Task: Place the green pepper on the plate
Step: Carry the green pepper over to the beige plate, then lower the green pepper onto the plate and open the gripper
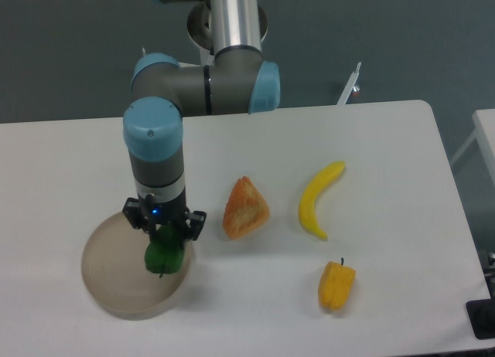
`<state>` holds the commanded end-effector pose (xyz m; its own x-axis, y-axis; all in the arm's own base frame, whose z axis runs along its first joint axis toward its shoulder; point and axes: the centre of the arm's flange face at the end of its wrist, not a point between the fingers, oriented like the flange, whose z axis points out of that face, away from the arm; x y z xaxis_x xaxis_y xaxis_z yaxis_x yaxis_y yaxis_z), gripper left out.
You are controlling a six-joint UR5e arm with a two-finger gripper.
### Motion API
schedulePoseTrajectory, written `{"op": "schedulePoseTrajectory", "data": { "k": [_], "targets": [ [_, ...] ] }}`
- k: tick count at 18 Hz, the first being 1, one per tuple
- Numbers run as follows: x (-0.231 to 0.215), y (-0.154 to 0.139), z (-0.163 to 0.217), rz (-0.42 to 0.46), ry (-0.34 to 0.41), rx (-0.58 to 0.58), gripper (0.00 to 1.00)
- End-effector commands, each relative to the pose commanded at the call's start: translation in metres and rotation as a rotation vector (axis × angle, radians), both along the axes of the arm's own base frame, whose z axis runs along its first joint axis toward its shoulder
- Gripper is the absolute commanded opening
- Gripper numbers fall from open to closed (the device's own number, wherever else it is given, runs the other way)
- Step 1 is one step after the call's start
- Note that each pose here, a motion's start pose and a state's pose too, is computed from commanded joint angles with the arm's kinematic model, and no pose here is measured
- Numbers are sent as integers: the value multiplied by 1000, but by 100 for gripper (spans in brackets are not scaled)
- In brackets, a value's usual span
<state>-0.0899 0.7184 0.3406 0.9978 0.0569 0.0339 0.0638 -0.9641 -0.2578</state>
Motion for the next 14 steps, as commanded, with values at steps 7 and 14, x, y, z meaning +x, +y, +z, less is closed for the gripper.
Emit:
{"op": "schedulePoseTrajectory", "data": {
  "k": [7,14],
  "targets": [
    [19,5,-28,-31,-12,-34,20],
    [47,6,-49,-187,14,-55,20]
  ]
}}
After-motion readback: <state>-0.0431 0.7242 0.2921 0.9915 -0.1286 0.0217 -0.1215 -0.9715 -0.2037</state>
